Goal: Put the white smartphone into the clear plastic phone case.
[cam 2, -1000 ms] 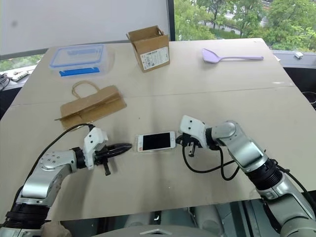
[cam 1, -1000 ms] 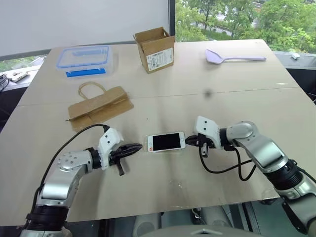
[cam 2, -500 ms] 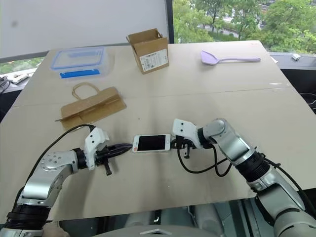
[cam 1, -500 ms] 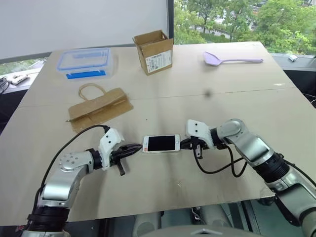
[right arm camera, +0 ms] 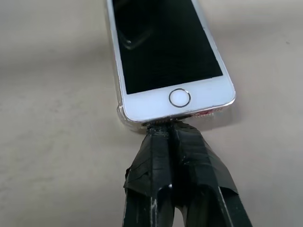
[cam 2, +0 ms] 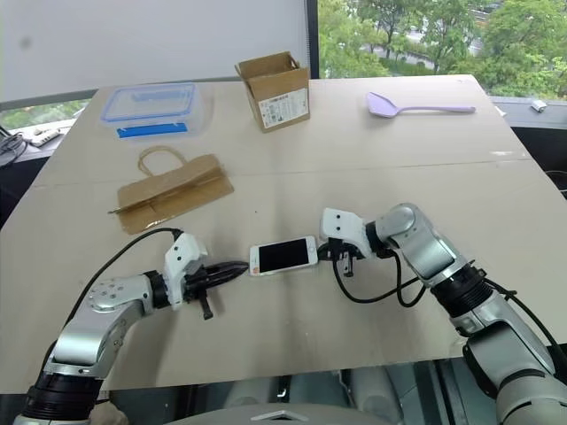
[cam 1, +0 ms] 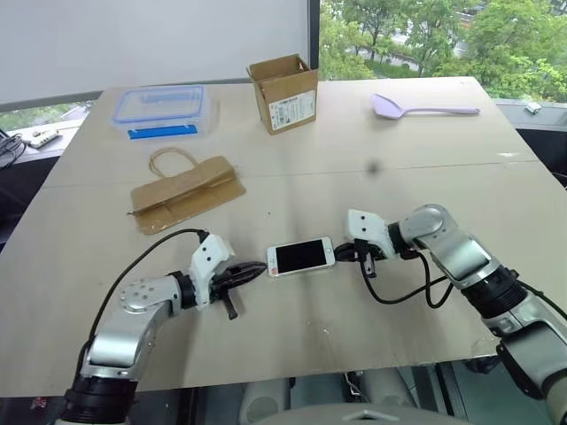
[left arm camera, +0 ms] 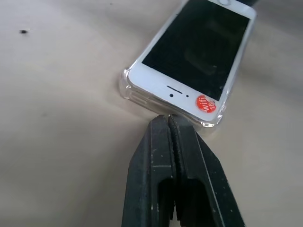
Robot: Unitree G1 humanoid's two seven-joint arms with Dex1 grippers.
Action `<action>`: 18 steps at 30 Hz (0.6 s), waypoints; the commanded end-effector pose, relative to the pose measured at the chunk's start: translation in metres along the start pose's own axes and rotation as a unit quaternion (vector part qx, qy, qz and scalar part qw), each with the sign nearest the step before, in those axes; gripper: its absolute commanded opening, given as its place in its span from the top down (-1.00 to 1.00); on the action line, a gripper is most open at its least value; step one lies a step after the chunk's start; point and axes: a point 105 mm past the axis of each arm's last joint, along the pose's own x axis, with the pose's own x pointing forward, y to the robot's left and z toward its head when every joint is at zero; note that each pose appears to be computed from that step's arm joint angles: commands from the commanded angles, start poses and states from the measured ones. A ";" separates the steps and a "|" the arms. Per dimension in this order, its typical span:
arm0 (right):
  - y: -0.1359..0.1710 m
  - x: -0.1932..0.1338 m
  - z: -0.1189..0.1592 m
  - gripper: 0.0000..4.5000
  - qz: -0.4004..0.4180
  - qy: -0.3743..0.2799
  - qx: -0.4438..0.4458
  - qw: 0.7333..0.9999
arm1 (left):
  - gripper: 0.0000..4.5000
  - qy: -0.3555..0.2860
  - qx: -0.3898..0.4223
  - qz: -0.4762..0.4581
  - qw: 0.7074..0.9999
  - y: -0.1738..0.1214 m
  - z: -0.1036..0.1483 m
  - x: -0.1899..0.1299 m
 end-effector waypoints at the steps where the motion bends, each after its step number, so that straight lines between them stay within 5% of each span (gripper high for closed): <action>1: -0.003 -0.001 0.008 1.00 -0.001 -0.012 -0.017 1.000 | 0.98 -0.051 0.024 -0.056 0.997 -0.025 0.027 0.025; 12: -0.022 -0.025 -0.016 1.00 -0.039 0.026 -0.013 0.999 | 0.98 -0.072 0.012 -0.063 0.995 -0.024 0.040 0.052; 18: -0.022 -0.029 -0.020 1.00 -0.065 0.009 -0.004 0.998 | 0.98 -0.059 -0.035 -0.014 0.998 -0.004 0.027 0.026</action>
